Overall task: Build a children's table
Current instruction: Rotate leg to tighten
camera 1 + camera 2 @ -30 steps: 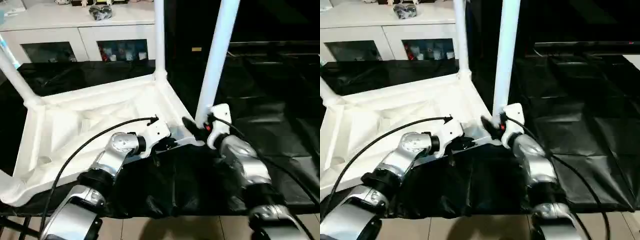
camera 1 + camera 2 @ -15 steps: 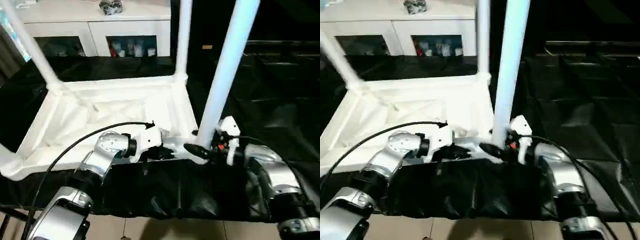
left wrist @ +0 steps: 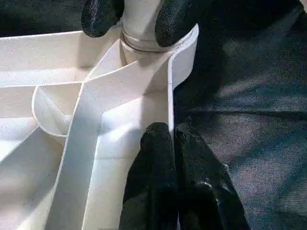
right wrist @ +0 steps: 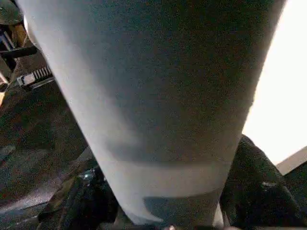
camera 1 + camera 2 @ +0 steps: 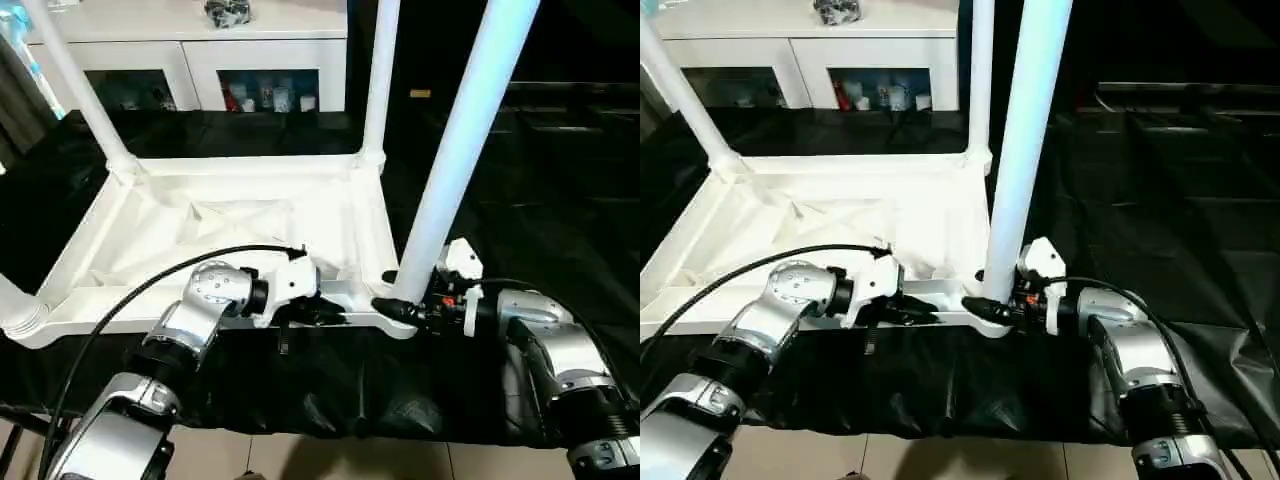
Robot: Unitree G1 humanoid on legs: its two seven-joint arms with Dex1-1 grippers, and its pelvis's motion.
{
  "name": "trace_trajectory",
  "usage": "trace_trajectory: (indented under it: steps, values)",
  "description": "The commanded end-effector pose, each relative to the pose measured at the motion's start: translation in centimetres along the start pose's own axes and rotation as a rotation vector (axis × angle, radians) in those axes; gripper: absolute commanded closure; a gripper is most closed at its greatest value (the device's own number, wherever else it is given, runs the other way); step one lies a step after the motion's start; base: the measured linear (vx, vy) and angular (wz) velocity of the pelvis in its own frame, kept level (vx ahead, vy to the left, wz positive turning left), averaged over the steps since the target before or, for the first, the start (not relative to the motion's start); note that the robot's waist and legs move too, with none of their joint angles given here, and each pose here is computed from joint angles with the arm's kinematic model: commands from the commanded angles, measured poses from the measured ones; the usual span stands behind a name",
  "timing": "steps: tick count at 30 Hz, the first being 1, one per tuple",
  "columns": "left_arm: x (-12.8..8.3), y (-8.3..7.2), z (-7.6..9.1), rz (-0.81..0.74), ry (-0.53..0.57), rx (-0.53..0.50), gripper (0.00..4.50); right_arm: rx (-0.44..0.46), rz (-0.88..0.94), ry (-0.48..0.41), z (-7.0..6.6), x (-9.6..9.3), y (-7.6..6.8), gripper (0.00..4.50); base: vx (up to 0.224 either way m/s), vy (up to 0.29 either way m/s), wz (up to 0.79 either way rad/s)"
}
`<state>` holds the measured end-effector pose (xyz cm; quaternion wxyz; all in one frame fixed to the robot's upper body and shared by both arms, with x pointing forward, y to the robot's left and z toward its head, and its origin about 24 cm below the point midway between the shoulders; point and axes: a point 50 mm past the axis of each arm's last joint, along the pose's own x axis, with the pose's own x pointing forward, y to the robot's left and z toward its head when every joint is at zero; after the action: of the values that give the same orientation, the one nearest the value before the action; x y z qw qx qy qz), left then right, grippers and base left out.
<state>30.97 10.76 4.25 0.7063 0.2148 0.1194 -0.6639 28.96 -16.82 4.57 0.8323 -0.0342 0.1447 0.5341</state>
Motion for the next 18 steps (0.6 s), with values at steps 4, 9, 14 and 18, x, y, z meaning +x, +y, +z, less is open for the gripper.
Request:
trace_trajectory:
  steps: [4,9,14,18]
  values:
    - [-0.9,0.6,0.2,0.047,-0.003,0.013,4.50,0.085,0.055,0.044,-1.6,0.2,0.8,2.16,0.000,0.000,0.00]
    - [1.9,1.6,1.1,0.223,-0.007,-0.033,4.50,0.203,-0.307,0.008,-2.5,4.4,0.2,2.19,0.000,0.000,0.00]
    - [4.2,1.8,2.3,0.295,-0.044,-0.067,4.50,0.317,-0.476,-0.026,-2.1,7.8,0.4,2.32,0.000,0.000,0.00]
    - [6.4,1.5,4.1,0.294,-0.080,-0.054,4.50,0.299,-0.461,-0.064,0.1,11.3,1.3,2.32,0.000,0.000,0.00]
